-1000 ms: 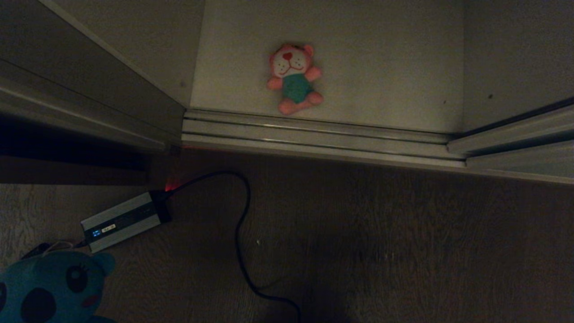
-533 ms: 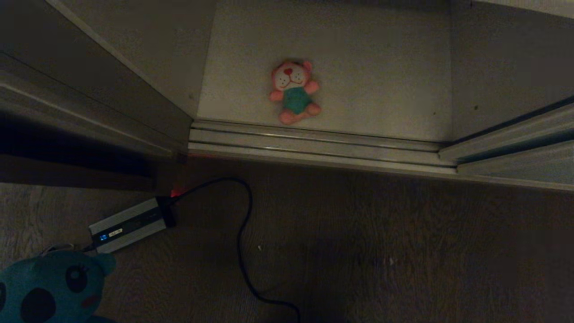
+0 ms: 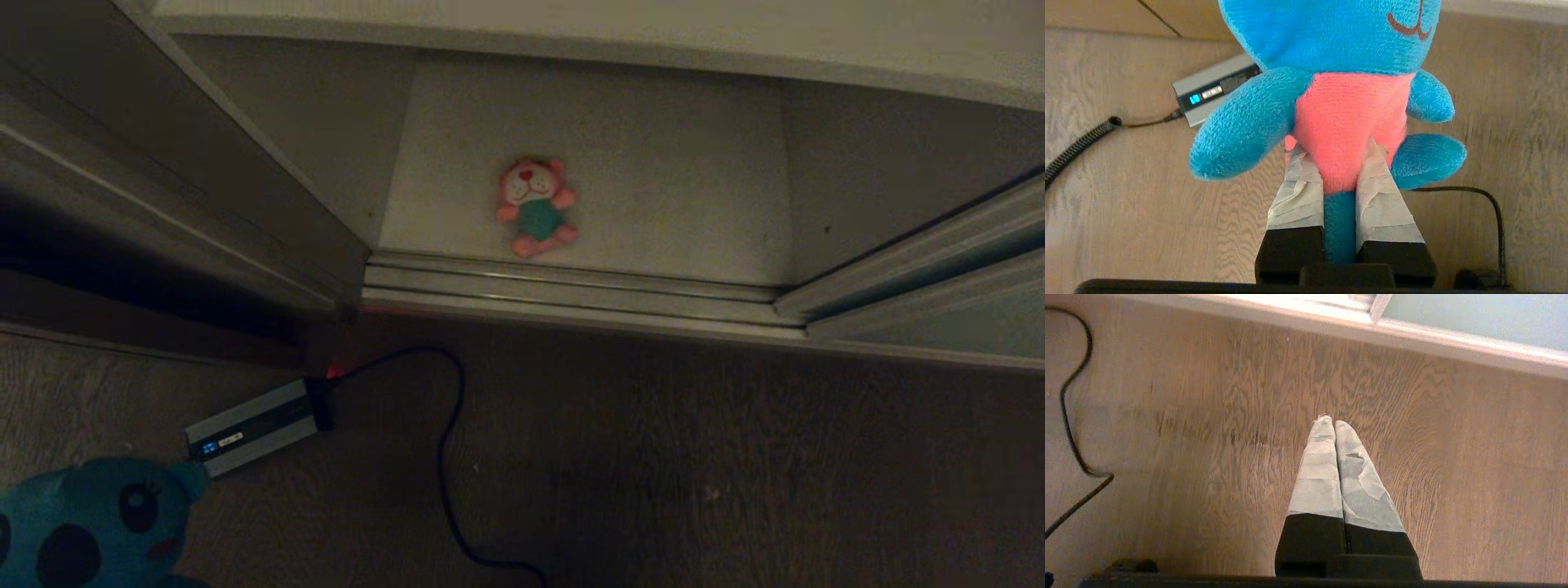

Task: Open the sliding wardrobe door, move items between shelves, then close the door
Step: Place the blue doll on the higher shelf

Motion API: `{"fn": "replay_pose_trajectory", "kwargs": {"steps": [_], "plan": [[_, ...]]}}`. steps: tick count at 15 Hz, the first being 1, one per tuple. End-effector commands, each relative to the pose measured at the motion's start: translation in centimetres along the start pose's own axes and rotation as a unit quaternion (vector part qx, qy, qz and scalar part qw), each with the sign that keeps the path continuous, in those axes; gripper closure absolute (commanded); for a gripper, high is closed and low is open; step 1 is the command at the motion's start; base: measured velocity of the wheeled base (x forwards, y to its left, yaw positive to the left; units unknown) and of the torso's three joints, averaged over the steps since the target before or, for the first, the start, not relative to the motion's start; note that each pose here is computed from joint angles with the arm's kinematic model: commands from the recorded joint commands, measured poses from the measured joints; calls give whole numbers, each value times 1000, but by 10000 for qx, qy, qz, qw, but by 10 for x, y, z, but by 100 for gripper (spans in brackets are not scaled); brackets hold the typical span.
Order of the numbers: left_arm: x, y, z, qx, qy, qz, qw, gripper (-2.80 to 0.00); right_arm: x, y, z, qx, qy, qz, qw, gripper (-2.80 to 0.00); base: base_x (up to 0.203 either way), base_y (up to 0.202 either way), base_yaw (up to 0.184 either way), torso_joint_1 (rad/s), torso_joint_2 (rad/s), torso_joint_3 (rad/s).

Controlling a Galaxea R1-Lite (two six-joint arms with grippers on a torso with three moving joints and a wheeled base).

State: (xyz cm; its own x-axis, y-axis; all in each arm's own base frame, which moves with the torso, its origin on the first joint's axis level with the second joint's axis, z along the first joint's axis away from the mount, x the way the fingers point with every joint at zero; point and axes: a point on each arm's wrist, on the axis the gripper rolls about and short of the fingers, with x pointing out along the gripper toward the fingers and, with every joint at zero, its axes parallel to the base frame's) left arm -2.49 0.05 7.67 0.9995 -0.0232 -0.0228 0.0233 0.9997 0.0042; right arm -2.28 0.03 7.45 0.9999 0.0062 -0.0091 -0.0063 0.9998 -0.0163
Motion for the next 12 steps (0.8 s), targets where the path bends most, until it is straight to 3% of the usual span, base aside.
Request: {"fn": "replay_pose_trajectory", "kwargs": {"steps": [1,12], "plan": [[0,0,0,2,9,1,10000,0,0,0,-1,-2,8,0,10000,0,0,0,0,-2,-2,207],[0,0,0,-37,1,1,10000,0,0,0,-1,-2,8,0,10000,0,0,0,0,0,3,203]]}}
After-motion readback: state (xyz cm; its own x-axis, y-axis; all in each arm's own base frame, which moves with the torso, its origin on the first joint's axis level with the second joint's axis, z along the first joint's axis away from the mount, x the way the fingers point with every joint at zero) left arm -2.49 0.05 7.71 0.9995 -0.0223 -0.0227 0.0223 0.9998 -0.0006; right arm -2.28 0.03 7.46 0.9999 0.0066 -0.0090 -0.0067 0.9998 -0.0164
